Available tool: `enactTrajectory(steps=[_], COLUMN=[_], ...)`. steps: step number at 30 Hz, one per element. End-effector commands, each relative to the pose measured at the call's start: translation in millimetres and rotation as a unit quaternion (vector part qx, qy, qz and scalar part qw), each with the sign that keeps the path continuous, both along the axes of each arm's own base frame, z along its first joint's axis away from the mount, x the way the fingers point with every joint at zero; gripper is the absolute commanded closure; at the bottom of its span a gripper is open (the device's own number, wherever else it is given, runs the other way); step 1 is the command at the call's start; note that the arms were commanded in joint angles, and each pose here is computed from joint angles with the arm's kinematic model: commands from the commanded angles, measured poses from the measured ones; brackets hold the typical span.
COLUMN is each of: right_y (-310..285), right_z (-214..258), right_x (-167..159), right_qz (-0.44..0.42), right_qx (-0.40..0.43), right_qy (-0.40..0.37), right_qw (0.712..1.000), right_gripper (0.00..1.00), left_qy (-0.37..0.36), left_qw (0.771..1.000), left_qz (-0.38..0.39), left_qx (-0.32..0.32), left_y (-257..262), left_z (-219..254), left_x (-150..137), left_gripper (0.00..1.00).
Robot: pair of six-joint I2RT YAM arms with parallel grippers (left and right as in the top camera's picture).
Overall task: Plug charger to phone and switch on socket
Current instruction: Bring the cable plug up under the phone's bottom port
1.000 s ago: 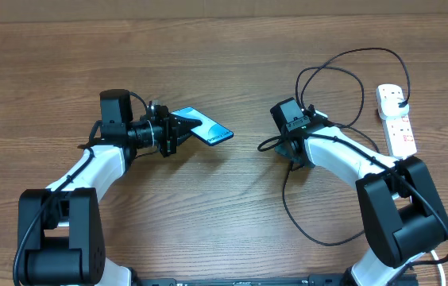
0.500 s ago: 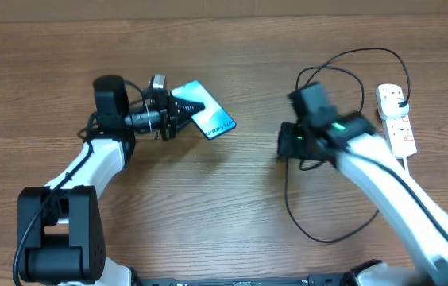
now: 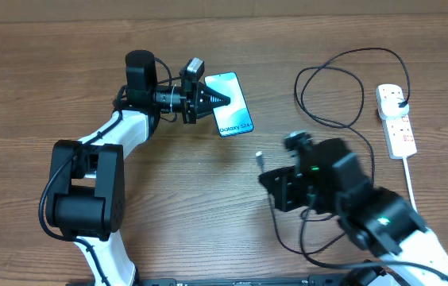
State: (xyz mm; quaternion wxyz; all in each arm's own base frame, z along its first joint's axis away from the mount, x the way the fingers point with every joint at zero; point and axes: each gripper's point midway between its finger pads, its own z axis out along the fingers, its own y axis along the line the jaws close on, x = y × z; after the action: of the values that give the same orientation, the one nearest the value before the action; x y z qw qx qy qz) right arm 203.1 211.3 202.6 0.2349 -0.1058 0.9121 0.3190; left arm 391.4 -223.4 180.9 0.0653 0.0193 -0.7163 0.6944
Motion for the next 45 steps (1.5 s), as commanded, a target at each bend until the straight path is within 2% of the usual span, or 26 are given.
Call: enactTrajectory(steps=[1, 6, 11, 19, 45], right_y=[14.5, 30.8, 44.2, 40.1, 42.5], right_z=[-15.7, -31.1, -15.4, -11.5, -10.2], right_x=[8.9, 25.4, 41.6, 53.2, 52.2], right_qz=[0.005, 0.008, 0.007, -0.015, -0.01], right_qx=[-0.025, -0.028, 0.003, -0.005, 0.001], right_qy=[-0.01, -0.006, -0.046, -0.071, -0.07], right_qw=[1.0, 1.0, 0.999, 0.997, 0.997], right_gripper=[0.96, 0.96, 0.96, 0.96, 0.96], left_qy=[-0.046, -0.096, -0.096, -0.095, -0.028], left_qw=[0.999, 0.995, 0.995, 0.995, 0.999], left_qz=[-0.022, -0.031, -0.031, -0.033, -0.023], left_qx=[-0.015, -0.023, -0.023, -0.024, -0.015], left_y=[2.6, 2.9, 2.7, 2.8, 2.4], left_z=[16.4, 23.9, 23.9, 24.0, 23.2], left_x=[-1.0, -1.7, -1.9, -2.4, 0.5], left_gripper=[0.96, 0.96, 0.96, 0.96, 0.96])
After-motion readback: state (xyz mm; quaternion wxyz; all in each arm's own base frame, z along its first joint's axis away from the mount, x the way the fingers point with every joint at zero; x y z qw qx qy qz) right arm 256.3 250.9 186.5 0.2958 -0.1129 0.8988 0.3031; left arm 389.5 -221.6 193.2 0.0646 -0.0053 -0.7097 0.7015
